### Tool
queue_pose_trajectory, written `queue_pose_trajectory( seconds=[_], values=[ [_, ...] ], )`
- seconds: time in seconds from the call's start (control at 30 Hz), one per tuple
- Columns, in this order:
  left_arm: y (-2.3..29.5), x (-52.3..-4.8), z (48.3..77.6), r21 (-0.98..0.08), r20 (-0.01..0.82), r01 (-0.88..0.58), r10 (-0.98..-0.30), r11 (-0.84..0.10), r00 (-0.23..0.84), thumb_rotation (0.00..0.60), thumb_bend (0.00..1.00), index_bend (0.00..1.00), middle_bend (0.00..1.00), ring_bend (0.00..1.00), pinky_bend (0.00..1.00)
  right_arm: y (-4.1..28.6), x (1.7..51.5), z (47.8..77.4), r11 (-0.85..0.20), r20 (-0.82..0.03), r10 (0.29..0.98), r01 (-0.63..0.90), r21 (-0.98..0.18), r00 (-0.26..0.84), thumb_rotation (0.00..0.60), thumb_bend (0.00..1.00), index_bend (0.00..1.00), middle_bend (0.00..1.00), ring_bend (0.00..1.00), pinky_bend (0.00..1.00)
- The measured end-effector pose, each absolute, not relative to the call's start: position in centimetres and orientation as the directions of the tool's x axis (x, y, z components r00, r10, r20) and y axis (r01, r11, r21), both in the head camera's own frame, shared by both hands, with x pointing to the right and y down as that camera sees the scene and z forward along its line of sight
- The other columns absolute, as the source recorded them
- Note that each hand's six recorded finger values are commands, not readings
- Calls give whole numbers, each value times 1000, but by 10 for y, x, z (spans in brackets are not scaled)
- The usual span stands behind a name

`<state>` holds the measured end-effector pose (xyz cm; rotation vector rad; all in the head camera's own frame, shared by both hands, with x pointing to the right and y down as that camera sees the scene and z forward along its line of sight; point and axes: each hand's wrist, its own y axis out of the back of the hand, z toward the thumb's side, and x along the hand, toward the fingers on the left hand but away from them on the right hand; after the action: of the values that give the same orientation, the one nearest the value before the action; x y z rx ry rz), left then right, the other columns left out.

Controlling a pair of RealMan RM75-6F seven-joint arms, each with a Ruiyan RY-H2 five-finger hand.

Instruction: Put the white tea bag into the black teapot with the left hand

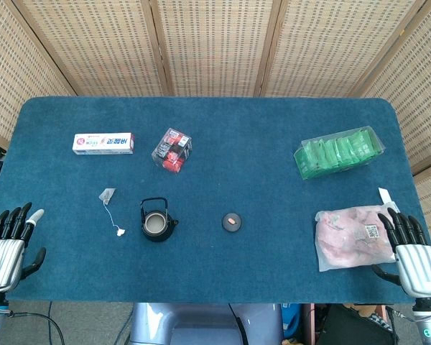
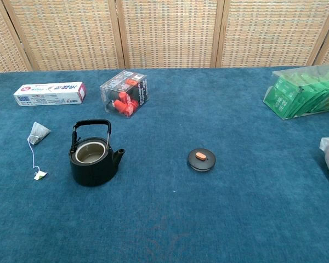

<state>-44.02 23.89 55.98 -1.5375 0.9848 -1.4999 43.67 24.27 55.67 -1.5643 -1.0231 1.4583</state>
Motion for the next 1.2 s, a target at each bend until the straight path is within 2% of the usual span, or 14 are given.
queue_pose_trajectory(
  seconds=[0.37,0.67,0.97,1.2],
  values=[
    [238,-440,560,-914,405,-12,-914,-405,11,600,416,102,0,0,0,244,439,556,-396,-395,918,66,-916,30,600,62,0,0,0,0],
    [230,-439,568,-912,411,9,-911,-411,18,600,416,186,0,0,0,246,443,556,-394,-394,919,72,-916,24,600,61,0,0,0,0],
    [217,-426,598,-886,464,32,-883,-463,67,600,416,297,0,0,0,247,445,555,-398,-398,917,71,-915,18,600,61,0,0,0,0],
    [210,-401,632,-852,523,61,-841,-520,136,600,417,375,0,0,0,250,447,554,-398,-398,917,70,-915,11,600,61,0,0,0,0]
  ],
)
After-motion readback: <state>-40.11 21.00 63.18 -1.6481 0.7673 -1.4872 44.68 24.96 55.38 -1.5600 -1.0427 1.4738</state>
